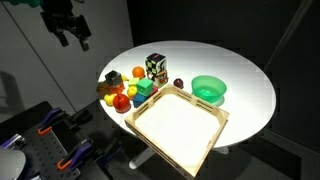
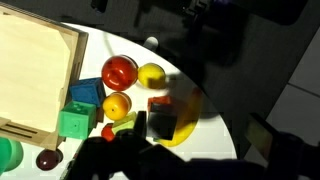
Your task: Put the dark green toy block in the box
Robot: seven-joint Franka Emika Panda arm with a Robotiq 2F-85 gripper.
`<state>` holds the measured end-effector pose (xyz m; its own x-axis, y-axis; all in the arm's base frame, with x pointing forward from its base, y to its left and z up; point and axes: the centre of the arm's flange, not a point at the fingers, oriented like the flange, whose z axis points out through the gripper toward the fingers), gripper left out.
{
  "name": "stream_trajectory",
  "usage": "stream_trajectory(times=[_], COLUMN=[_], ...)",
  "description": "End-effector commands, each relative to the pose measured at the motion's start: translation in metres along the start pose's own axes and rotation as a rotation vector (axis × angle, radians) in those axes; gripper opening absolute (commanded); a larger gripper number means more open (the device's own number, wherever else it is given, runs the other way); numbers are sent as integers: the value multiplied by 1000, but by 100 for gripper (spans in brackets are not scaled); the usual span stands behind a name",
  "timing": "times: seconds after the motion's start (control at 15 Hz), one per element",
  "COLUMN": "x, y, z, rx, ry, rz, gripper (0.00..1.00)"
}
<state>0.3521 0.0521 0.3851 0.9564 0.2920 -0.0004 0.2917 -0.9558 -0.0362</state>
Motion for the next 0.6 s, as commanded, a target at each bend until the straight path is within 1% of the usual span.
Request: stream_trajectory(times=[0.0,0.4,0.53], x=[10,11,10], y=[24,65,76], z=[5,17,21], rx=[-9,-11,-29], ry=[-9,-29,-28], rz=[16,80,90], gripper=[100,100,100])
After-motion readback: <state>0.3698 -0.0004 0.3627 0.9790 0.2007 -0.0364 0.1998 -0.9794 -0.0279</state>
